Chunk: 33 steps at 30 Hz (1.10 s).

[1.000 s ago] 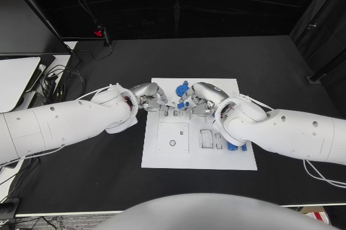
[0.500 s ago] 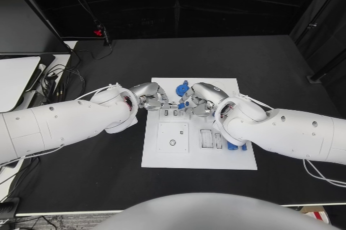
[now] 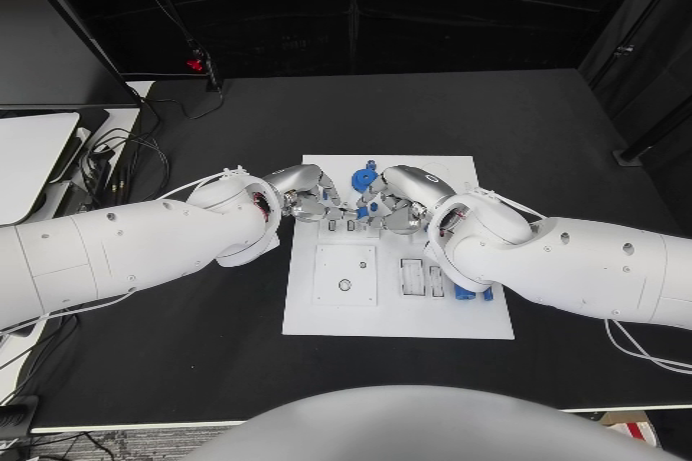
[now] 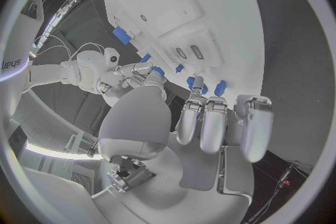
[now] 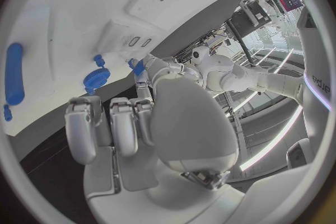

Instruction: Assemble the parts on the task board

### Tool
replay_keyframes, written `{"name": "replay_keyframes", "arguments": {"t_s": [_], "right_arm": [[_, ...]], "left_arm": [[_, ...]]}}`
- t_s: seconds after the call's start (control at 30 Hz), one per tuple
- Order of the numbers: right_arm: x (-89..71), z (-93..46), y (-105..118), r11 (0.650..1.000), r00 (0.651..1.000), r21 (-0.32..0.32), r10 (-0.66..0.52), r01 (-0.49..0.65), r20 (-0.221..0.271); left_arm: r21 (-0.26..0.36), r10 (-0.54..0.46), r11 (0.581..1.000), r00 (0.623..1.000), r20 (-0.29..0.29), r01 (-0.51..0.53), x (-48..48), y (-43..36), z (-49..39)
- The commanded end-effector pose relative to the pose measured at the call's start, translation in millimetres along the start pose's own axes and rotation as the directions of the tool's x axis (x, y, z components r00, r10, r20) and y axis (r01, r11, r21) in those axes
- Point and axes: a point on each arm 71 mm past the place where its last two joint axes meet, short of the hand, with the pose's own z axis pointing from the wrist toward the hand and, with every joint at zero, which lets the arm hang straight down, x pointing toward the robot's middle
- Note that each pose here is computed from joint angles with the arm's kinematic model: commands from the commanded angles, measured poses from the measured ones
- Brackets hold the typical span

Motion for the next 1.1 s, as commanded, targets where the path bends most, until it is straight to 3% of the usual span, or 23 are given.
{"name": "replay_keyframes", "arguments": {"t_s": [0.03,0.7,1.1], "right_arm": [[-1.9,0.0,3.1,1.0,1.0,-0.016,0.0,0.001,0.02],[-1.6,-0.4,5.6,1.0,1.0,-0.025,0.003,-0.003,0.021],[-2.2,-0.4,1.7,1.0,1.0,-0.014,-0.008,0.009,0.02]], "left_arm": [[-0.026,0.003,1.0,1.0,-0.003,-0.003,0.0,1.6,0.3],[-0.025,0.005,1.0,1.0,-0.009,-0.005,2.6,0.7,3.3],[-0.018,0.003,1.0,1.0,-0.002,-0.003,0.8,4.7,0.1]]}}
